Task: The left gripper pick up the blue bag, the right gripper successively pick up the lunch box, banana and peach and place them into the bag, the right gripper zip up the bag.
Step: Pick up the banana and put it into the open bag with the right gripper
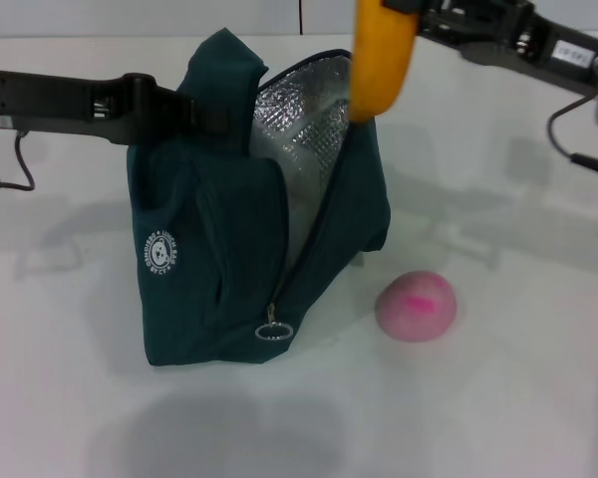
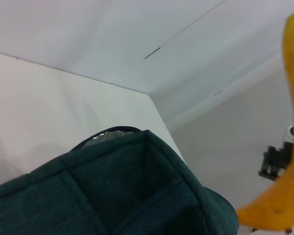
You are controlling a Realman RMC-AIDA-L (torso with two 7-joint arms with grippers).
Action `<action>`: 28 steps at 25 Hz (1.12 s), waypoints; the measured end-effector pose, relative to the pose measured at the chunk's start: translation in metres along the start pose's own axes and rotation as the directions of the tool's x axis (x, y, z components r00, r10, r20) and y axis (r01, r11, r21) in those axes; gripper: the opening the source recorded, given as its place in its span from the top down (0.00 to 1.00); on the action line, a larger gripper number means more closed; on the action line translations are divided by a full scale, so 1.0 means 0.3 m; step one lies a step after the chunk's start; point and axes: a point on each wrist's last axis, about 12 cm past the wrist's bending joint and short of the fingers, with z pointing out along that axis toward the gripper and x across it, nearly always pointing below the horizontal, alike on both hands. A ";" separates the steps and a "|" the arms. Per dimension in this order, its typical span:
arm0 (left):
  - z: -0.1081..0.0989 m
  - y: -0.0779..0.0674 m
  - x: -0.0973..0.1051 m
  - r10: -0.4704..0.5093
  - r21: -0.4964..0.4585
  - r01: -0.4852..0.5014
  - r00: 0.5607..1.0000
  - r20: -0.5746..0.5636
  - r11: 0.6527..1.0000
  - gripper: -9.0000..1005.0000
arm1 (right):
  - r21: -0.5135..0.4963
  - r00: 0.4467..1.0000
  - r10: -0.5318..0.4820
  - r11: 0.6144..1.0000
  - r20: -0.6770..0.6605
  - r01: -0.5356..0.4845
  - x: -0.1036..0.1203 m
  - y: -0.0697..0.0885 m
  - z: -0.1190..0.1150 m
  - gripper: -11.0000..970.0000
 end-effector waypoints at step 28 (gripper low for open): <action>0.001 0.001 0.002 0.009 -0.001 -0.009 1.000 -0.003 1.000 0.95 | 0.028 0.985 0.091 0.996 -0.146 -0.088 0.178 -0.030 0.057 0.43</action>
